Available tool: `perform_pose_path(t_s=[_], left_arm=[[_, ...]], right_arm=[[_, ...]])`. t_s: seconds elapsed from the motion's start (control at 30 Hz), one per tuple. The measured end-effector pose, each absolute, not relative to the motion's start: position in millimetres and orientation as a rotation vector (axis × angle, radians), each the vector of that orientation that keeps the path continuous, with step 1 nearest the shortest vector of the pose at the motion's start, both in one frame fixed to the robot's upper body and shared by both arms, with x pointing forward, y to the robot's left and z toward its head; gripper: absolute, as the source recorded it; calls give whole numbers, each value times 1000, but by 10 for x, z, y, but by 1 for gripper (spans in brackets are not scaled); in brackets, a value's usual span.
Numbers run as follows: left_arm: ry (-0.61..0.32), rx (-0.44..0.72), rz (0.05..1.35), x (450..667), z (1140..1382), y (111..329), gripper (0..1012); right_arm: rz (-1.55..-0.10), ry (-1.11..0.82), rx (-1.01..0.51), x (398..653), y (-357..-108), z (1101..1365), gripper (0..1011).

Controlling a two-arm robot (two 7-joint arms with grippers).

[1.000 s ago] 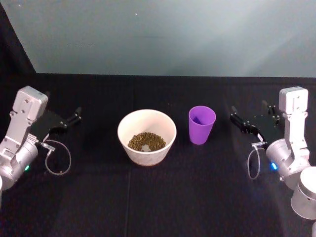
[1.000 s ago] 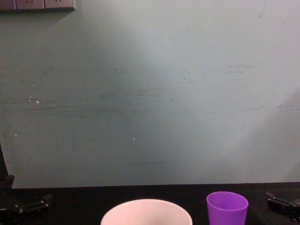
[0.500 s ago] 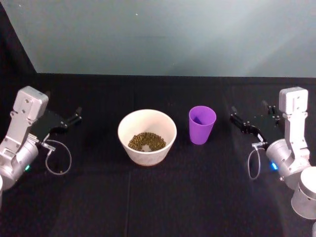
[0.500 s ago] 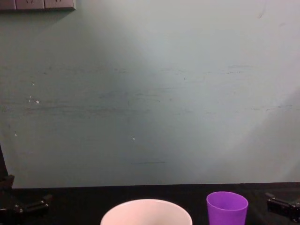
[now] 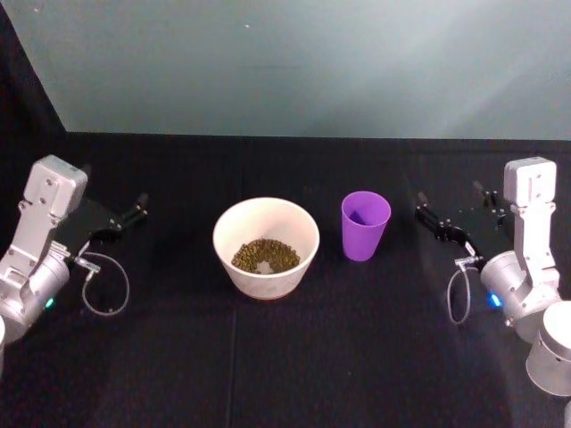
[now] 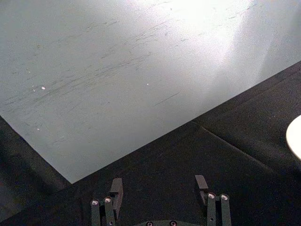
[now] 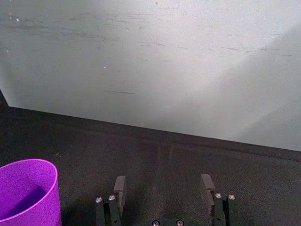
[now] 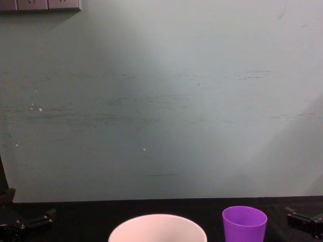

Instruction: Pick up the cup and pour the mung beans from the cup into the bowl.

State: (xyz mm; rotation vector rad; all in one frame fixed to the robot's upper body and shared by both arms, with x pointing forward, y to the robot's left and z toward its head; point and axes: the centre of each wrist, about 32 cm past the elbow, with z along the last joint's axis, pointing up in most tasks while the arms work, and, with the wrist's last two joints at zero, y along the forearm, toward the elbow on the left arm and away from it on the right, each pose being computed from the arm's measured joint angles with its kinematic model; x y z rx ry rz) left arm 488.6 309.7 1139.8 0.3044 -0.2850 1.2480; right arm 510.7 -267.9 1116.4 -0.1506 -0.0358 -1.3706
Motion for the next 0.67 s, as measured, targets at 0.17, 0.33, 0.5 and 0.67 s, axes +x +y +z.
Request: perform_pose_path(t_s=[0.17, 0.33, 0.5, 0.67], left_arm=[[-285, 304, 1248, 4886, 11398, 3097, 1000], [-285, 304, 1248, 4886, 11398, 3097, 1000], [-285, 305, 1248, 4886, 11398, 3097, 1000], [-285, 305, 1248, 4886, 11398, 3097, 1000]], right_arm=[[-1371, -36, -150, 5107, -2679, 11166, 1000], [-1371, -36, -150, 5107, -2679, 11166, 1002], [-1371, -36, -150, 5107, -2679, 11166, 1000], [-1371, -36, -150, 5107, -2679, 11166, 1000]])
